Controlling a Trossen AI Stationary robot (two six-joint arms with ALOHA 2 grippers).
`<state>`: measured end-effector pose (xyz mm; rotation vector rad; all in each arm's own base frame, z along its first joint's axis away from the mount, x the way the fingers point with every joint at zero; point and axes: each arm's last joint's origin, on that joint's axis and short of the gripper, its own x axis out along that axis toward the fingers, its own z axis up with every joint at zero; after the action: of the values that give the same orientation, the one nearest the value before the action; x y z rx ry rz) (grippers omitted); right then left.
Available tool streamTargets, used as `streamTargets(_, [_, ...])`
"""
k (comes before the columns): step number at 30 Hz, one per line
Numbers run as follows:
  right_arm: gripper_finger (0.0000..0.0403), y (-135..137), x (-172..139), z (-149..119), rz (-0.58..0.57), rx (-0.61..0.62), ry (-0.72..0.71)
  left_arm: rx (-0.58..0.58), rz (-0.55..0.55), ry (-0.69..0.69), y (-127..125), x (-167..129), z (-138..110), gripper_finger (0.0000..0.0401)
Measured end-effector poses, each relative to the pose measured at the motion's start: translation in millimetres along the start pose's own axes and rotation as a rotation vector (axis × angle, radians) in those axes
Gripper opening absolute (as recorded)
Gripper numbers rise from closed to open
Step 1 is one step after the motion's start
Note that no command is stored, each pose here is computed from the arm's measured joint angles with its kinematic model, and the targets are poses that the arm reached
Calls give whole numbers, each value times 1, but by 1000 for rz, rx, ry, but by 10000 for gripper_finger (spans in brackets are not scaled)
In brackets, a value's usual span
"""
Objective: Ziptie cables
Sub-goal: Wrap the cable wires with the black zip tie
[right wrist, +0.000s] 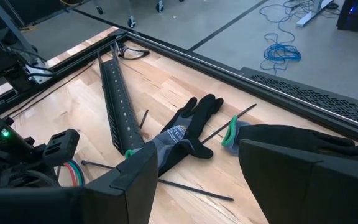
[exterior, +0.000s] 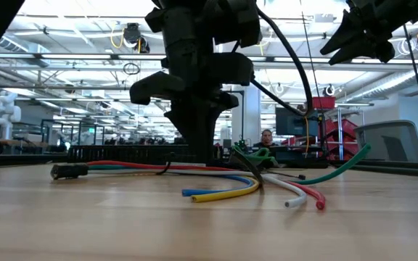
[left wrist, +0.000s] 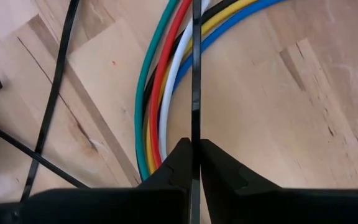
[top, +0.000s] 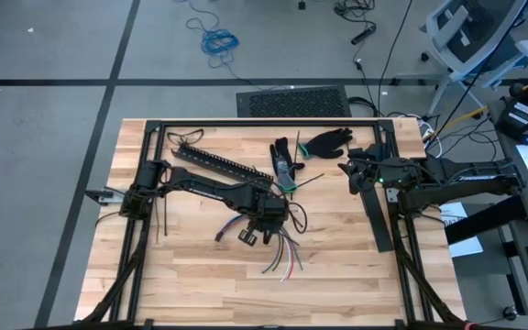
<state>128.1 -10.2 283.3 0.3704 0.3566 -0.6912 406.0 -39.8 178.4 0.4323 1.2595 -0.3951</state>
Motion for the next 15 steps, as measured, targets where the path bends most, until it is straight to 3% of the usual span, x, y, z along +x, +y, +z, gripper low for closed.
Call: streamTargets(15, [215, 0, 0, 0, 0, 0, 0, -4, -61, 4, -3, 0, -2, 40])
